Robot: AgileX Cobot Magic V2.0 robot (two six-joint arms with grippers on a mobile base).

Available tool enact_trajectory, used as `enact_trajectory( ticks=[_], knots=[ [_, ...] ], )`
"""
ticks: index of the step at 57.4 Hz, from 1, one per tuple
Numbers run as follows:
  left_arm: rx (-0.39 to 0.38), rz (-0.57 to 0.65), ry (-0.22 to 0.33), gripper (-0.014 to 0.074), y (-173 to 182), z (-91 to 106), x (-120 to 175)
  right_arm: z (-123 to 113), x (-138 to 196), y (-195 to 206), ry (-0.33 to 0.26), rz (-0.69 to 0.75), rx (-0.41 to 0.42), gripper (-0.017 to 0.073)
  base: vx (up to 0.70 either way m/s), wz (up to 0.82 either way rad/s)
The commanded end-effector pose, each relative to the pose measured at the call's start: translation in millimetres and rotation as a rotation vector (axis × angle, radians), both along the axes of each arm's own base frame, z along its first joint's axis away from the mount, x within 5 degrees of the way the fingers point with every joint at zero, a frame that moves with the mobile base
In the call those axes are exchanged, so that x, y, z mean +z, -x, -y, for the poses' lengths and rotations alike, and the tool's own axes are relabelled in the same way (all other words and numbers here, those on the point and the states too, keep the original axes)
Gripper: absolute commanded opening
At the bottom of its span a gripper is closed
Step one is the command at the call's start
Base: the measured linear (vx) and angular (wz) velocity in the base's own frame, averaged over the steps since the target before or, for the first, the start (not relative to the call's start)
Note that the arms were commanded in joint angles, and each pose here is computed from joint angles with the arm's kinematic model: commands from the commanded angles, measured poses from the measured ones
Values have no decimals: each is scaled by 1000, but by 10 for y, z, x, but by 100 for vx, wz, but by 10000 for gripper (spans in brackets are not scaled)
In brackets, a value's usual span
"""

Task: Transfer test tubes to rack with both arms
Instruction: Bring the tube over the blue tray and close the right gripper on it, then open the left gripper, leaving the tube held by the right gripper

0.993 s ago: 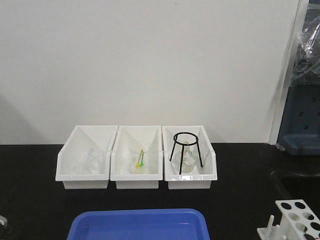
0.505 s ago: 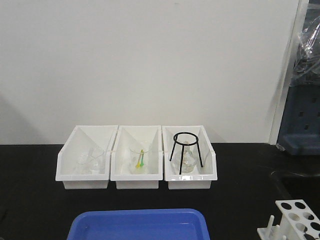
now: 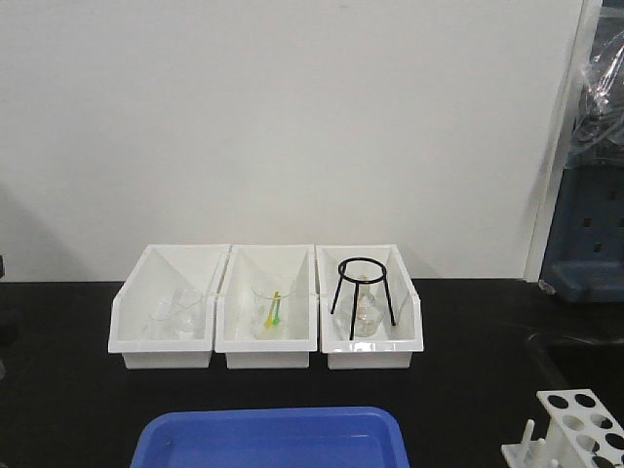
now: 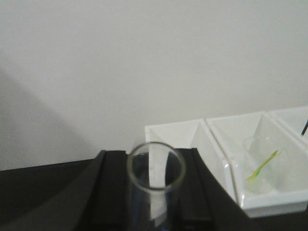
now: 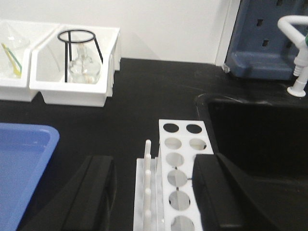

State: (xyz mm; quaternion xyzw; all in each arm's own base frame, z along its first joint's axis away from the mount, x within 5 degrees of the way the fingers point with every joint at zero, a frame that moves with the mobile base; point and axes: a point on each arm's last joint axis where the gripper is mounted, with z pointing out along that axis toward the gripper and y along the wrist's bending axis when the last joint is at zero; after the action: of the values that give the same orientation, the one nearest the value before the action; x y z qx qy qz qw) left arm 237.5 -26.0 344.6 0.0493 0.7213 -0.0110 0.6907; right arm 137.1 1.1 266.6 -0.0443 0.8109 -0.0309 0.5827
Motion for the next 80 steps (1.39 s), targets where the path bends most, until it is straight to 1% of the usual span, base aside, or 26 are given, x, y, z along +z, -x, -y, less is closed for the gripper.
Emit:
enact_trajectory(
  ticks=[1, 5, 7, 12, 15, 17, 18, 25, 27, 32, 37, 40, 43, 48, 51, 57, 61, 68, 70, 73, 80],
  knots=[
    [-9, 124, 118, -4, -39, 43, 289, -12, 141, -80, 35, 71, 22, 435, 0, 0],
    [-35, 120, 172, -4, -85, 115, 293, -13, 114, -131, 54, 45, 28, 435, 0, 0],
    [-51, 119, 197, -4, -109, 162, 277, -13, 113, -161, 54, 33, 28, 435, 0, 0],
    [-91, 117, 259, -4, -183, 294, 214, -26, 135, -246, 81, 18, 44, 435, 0, 0],
    [-122, 127, 317, -4, -223, 396, 184, -78, 170, -308, 99, 16, 80, 435, 0, 0],
    [-133, 133, 337, -4, -253, 439, 161, -130, 190, -339, 102, 16, 110, 435, 0, 0],
    [-149, 131, 361, -4, -281, 496, 129, -156, 204, -363, 104, 16, 125, 435, 0, 0],
    [-228, 143, 440, -4, -382, 740, 3, -431, 269, -489, 108, 10, 264, 435, 0, 0],
    [-261, 130, 469, -4, -415, 835, -62, -544, 267, -533, 109, -1, 314, 435, 0, 0],
    [-342, 94, 516, -4, -459, 1035, -199, -775, 286, -628, 113, -18, 406, 435, 0, 0],
    [-453, 39, 540, -4, -473, 1261, -355, -1037, 316, -726, 119, -31, 495, 435, 0, 0],
    [-515, 2, 543, -4, -476, 1375, -452, -1177, 347, -758, 123, -37, 540, 435, 0, 0],
    [-564, -32, 559, -4, -477, 1455, -528, -1297, 352, -794, 132, -59, 573, 435, 0, 0],
    [-638, -81, 614, -4, -491, 1554, -648, -1482, 402, -833, 164, -84, 628, 435, 0, 0],
    [-666, -99, 652, -4, -502, 1585, -696, -1561, 410, -856, 184, -101, 650, 435, 0, 0],
    [-715, -108, 718, -4, -525, 1638, -779, -1668, 458, -932, 185, -108, 662, 436, 0, 0],
    [-761, -110, 731, -4, -523, 1677, -828, -1709, 487, -988, 184, -110, 660, 439, 0, 0],
    [-868, -119, 759, -4, -488, 1749, -888, -1790, 538, -1088, 159, -133, 652, 449, 0, 0],
    [-889, -120, 760, -4, -481, 1763, -906, -1808, 537, -1114, 165, -150, 652, 452, 0, 0],
    [-902, -131, 762, -4, -483, 1778, -944, -1838, 544, -1154, 175, -167, 654, 458, 0, 0],
    [-899, -143, 763, -4, -495, 1786, -987, -1889, 536, -1225, 213, -185, 668, 476, 0, 0]
  ],
)
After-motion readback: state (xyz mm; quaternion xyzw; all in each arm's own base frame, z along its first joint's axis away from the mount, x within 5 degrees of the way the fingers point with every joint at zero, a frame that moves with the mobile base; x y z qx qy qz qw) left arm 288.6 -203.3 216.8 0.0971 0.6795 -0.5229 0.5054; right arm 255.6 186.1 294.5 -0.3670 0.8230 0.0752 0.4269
